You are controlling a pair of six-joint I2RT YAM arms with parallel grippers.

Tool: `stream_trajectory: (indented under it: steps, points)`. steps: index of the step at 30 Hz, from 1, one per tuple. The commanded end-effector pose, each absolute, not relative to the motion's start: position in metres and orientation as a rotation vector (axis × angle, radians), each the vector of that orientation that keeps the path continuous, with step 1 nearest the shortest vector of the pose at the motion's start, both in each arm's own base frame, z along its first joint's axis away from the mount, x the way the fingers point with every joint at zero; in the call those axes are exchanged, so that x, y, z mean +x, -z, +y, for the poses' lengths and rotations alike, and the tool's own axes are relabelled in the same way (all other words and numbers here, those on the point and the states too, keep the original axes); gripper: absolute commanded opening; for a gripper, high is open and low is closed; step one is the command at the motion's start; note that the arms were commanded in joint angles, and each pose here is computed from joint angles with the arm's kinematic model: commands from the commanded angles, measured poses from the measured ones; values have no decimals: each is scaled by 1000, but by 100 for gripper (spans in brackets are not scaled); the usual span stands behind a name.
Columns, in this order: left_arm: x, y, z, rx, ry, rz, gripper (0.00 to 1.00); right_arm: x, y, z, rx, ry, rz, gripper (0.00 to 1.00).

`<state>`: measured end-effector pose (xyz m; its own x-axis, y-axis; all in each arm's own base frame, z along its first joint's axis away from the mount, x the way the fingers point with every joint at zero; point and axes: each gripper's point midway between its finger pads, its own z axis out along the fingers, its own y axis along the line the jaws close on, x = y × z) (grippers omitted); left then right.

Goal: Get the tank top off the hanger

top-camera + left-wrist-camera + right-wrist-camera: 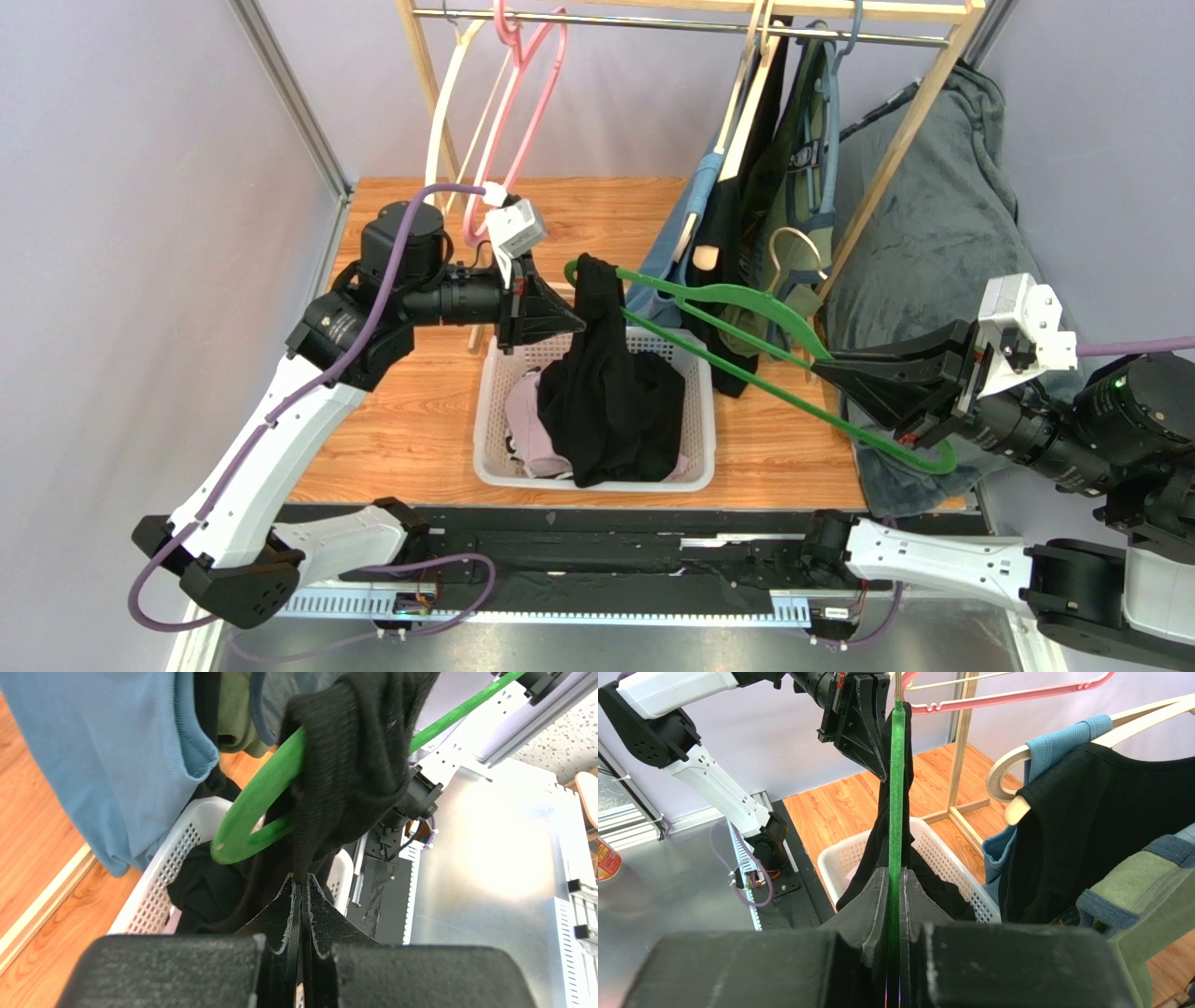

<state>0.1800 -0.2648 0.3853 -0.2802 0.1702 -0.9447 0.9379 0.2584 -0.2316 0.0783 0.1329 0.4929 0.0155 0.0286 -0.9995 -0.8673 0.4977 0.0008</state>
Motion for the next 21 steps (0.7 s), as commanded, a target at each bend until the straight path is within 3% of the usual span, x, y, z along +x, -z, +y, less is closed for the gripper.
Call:
stream_trajectory:
  steps: [1,14,21]
  points:
    - [180,-414,-253,1006,1063,1572,0,76,-513,116,-717,-848,1331,0]
    - [191,-465,-237,914,988,1487,0,71,-487,73,-658,-790,1428,0]
    - [198,-538,-235,886,933,1317,0,56,-461,75,-741,-838,1500,0]
